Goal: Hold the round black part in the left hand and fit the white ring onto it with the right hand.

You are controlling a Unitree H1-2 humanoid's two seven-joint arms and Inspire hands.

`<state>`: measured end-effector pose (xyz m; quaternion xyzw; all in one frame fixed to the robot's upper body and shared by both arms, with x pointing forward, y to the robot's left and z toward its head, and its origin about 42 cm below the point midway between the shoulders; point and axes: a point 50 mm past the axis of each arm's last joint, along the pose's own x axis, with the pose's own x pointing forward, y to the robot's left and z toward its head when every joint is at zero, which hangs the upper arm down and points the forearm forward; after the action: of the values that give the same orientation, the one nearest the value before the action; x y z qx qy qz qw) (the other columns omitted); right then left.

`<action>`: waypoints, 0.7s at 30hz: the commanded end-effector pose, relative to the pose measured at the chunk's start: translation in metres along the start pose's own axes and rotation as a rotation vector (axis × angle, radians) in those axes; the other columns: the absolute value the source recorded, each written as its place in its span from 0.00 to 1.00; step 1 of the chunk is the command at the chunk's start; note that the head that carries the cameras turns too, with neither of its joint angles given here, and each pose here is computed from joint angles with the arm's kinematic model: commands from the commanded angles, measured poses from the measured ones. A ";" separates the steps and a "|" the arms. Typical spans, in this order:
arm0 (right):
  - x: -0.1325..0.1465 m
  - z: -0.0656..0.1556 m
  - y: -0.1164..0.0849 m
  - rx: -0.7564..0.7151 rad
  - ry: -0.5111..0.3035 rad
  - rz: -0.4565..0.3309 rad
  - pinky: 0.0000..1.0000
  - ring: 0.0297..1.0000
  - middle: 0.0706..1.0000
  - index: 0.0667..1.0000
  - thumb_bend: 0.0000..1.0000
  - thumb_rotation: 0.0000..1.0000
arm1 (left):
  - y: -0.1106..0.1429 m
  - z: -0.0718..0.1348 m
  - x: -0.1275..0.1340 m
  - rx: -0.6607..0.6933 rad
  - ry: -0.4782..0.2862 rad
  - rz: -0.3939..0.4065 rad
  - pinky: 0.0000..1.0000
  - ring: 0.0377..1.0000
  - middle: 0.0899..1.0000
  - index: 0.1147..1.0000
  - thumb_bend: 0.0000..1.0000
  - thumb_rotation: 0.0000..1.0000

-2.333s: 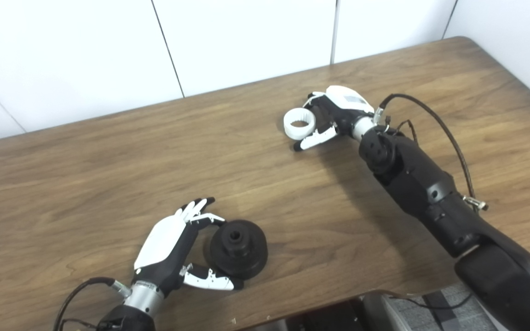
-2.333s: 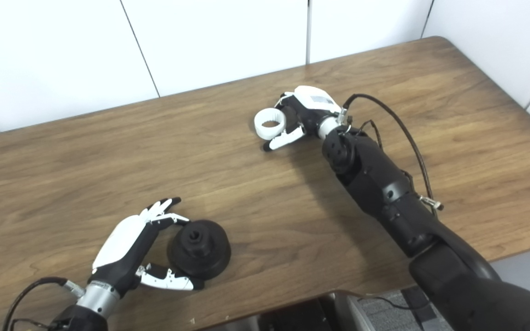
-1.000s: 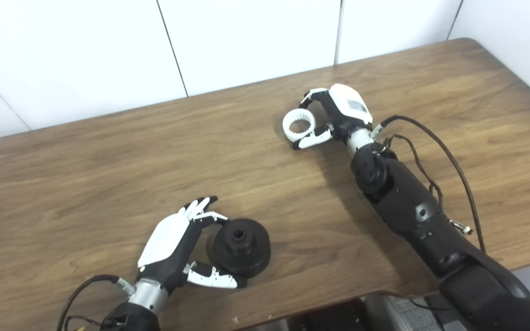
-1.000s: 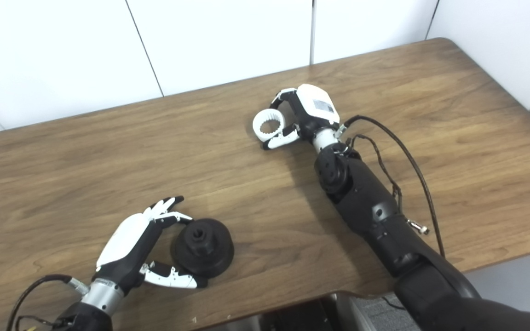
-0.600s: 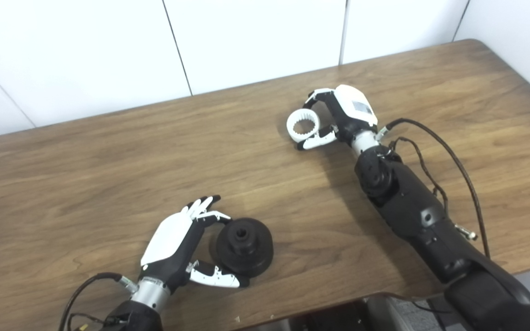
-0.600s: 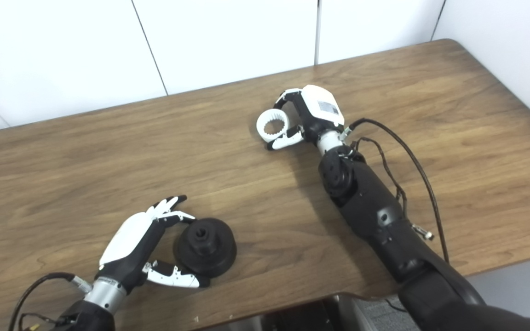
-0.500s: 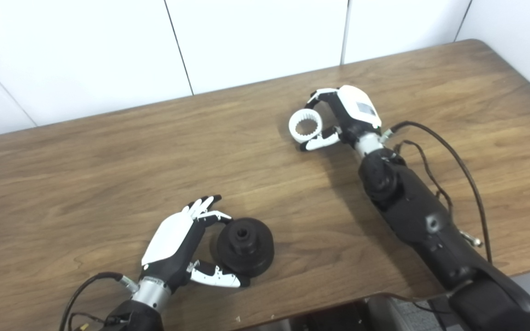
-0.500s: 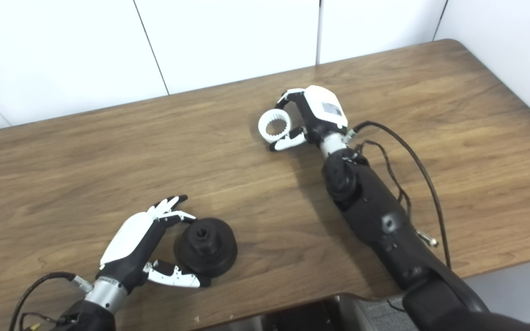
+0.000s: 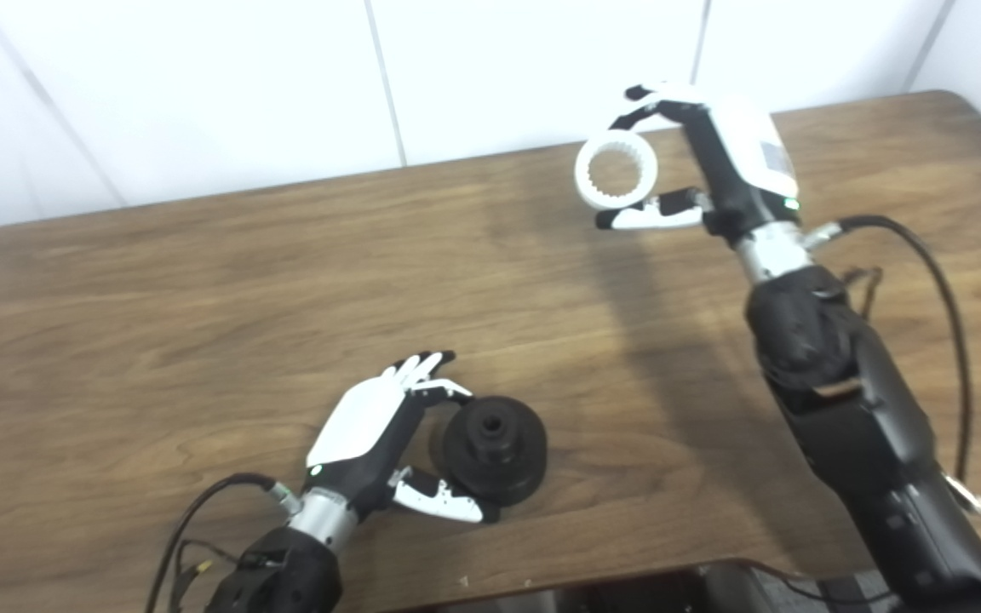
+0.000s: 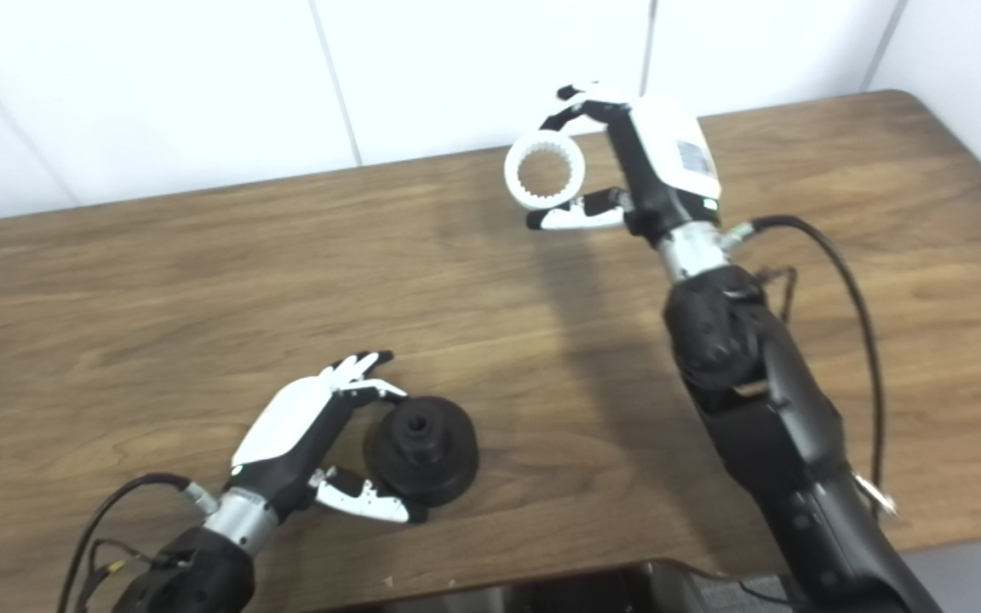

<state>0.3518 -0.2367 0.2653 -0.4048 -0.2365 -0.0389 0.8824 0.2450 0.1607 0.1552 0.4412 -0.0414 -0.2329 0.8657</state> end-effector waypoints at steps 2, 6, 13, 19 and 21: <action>-0.002 0.025 -0.018 0.052 -0.106 -0.042 0.75 0.86 0.78 0.44 0.52 0.14 | 0.004 0.008 0.006 0.027 -0.027 0.041 1.00 1.00 0.97 0.59 1.00 0.29; -0.013 0.038 -0.023 0.067 -0.140 -0.034 0.75 0.86 0.77 0.44 0.52 0.15 | 0.001 0.010 0.008 0.029 -0.028 0.045 1.00 1.00 0.97 0.59 1.00 0.29; -0.039 0.059 -0.022 0.125 -0.155 0.025 0.75 0.84 0.76 0.44 0.52 0.14 | 0.000 0.013 0.011 0.030 -0.028 0.048 1.00 1.00 0.97 0.59 1.00 0.28; -0.064 0.069 -0.015 0.177 -0.112 0.093 0.78 0.86 0.77 0.44 0.52 0.14 | -0.001 0.013 0.013 0.032 -0.029 0.051 1.00 1.00 0.97 0.59 1.00 0.27; -0.071 0.070 -0.012 0.191 -0.100 0.114 0.77 0.86 0.77 0.44 0.52 0.14 | -0.001 0.013 0.013 0.033 -0.029 0.051 1.00 1.00 0.97 0.59 1.00 0.27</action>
<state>0.2624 -0.2061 0.2674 -0.3387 -0.2299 0.0556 0.9107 0.2461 0.1476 0.1528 0.4419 -0.0440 -0.2285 0.8664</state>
